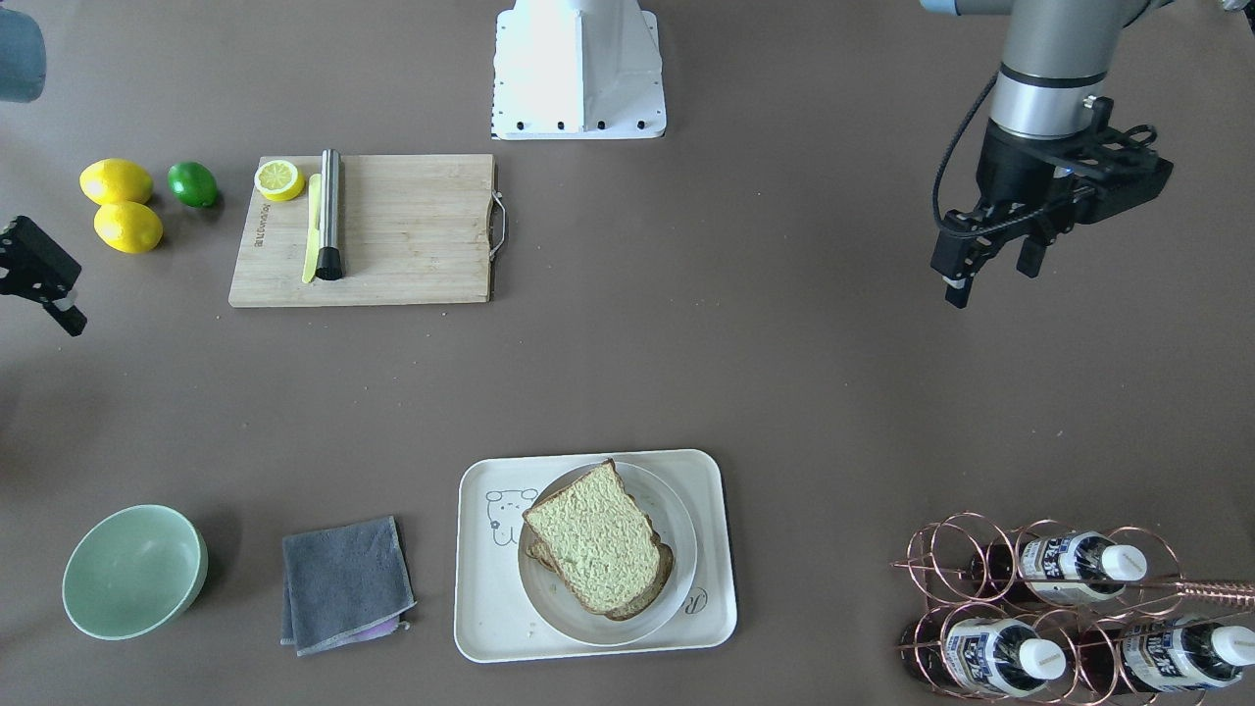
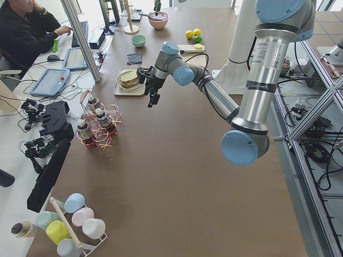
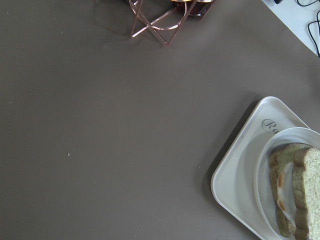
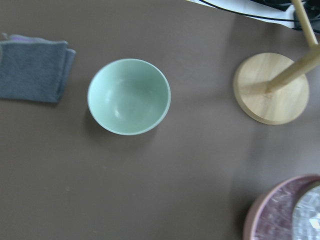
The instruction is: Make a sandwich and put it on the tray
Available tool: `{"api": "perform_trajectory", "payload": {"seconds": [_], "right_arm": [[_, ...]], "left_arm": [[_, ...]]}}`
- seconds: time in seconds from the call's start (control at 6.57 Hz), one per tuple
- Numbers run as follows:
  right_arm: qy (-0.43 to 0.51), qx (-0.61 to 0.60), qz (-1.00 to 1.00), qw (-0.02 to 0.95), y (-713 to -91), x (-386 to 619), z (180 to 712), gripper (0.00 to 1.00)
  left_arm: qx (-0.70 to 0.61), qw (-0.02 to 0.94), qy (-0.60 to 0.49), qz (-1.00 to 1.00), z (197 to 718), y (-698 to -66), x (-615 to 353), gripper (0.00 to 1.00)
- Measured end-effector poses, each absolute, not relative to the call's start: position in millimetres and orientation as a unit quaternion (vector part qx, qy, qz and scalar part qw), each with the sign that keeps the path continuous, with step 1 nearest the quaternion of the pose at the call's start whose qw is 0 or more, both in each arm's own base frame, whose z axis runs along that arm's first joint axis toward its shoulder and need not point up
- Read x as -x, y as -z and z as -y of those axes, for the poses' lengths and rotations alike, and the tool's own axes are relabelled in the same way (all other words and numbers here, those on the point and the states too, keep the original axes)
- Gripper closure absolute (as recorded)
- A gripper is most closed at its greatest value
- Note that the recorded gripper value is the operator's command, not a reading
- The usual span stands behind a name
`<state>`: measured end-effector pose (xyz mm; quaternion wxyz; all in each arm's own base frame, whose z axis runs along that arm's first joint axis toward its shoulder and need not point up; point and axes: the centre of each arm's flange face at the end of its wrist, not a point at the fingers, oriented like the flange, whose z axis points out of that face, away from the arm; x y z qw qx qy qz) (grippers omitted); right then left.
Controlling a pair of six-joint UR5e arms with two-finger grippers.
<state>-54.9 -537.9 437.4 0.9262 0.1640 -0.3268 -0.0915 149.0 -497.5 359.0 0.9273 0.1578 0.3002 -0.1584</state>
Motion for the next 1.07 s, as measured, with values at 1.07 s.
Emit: {"api": "perform_trajectory", "payload": {"seconds": [1.07], "right_arm": [[0.166, -0.047, 0.351, 0.920, -657, -124, 543, 0.00]], "left_arm": [[-0.065, 0.934, -0.008, -0.352, 474, -555, 94, 0.02]]}}
